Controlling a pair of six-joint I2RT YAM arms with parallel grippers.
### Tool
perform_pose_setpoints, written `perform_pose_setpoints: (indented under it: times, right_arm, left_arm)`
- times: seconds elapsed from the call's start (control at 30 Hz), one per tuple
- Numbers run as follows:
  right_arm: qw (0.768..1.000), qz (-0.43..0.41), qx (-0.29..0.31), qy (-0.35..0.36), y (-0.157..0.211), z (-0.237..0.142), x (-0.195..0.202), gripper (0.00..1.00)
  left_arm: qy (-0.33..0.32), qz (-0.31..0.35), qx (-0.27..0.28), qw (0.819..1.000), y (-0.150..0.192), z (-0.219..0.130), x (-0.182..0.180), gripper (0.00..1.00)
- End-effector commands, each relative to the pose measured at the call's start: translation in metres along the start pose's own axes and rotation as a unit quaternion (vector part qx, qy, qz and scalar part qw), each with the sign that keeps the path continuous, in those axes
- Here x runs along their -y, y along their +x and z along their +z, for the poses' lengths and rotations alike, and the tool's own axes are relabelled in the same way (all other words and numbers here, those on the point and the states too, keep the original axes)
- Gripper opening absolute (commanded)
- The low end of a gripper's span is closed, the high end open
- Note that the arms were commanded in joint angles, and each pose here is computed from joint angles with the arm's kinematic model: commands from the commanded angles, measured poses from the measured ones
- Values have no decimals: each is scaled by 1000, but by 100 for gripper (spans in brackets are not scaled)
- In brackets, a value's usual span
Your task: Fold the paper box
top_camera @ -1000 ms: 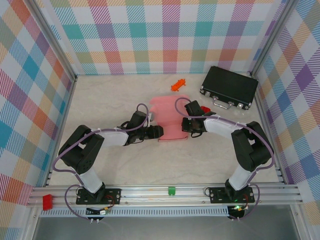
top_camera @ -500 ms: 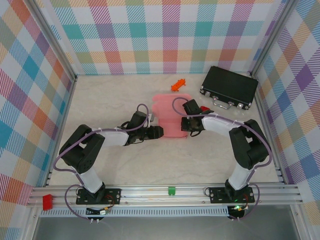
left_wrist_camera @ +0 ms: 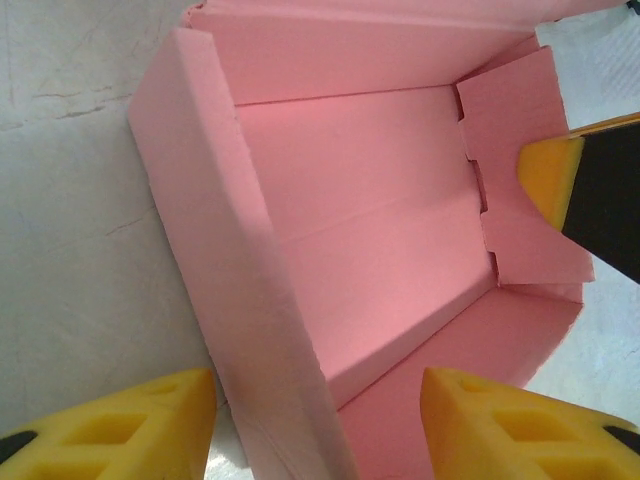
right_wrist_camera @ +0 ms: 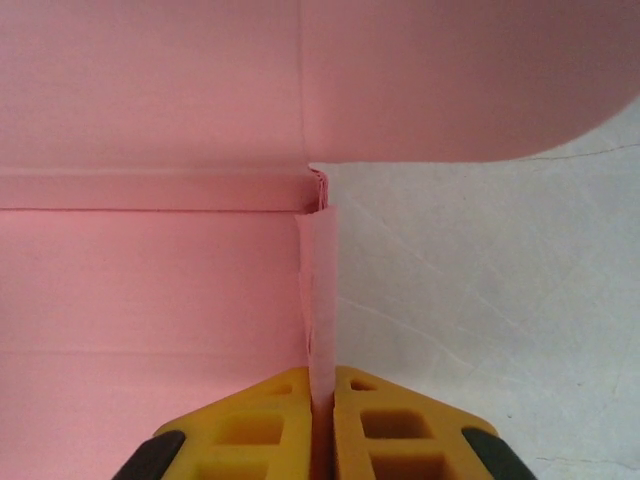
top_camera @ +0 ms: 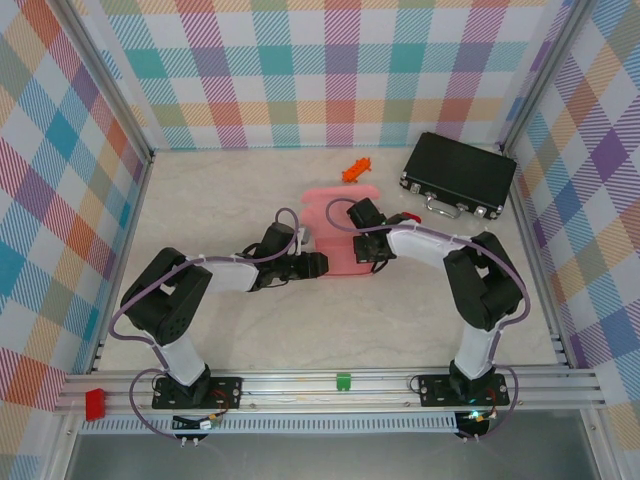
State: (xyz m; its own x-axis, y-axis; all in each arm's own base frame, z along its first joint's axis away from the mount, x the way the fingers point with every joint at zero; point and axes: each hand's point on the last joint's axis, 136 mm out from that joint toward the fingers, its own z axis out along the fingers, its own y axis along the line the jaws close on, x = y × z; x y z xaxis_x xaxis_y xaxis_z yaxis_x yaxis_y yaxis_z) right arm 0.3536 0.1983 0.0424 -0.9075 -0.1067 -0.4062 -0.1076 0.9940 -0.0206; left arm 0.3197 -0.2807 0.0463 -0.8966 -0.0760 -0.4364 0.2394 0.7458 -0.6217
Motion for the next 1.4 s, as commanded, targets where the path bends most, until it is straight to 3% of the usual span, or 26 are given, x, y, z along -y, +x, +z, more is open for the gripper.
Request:
perform_pose_setpoints:
  times: [0.0, 0.33, 0.67, 1.37]
  right_arm:
    - [998, -24, -32, 38, 14, 9, 11, 13]
    - [996, -47, -41, 69, 16, 15, 15, 15]
    - [992, -66, -42, 101, 15, 18, 20, 10]
    - [987, -72, -57, 132, 20, 29, 26, 15]
  left_arm:
    - [12, 2, 0, 1000, 0, 3, 4, 56]
    - [10, 1, 1, 1000, 1, 3, 3, 56]
    - [8, 0, -1, 1000, 3, 3, 2, 56]
    - [7, 0, 1, 1000, 3, 0, 2, 56]
